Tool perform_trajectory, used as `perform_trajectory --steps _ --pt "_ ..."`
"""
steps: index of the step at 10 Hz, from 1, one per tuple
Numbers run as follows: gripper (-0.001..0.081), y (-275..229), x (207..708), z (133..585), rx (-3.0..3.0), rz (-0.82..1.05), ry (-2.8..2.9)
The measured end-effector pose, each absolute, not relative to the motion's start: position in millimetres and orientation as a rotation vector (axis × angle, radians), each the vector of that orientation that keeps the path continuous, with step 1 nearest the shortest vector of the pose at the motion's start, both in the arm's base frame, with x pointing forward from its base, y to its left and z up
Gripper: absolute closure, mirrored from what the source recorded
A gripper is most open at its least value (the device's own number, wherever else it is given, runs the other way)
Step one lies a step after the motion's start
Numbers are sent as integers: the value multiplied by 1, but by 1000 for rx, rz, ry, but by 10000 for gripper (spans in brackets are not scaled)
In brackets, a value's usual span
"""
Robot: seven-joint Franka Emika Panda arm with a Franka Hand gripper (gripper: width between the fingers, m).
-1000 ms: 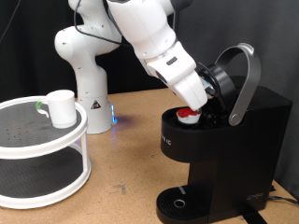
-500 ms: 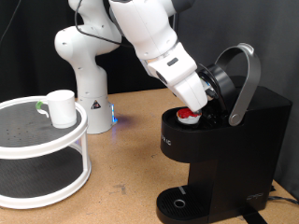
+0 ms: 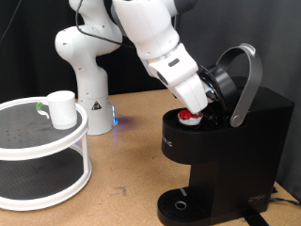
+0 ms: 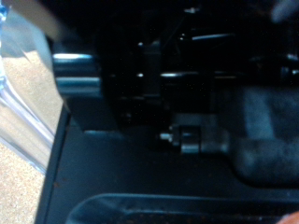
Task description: Make a cup of coffee with the keurig machine
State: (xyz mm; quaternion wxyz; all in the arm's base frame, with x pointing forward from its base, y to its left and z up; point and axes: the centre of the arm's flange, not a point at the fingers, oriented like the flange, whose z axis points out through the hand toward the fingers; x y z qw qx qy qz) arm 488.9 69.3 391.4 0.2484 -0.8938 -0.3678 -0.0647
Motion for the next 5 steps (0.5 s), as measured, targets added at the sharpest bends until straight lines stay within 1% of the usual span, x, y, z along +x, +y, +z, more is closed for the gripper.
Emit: perform_trajectory --steps 5 --pt "0 66 491 393 -2426 -210 -987"
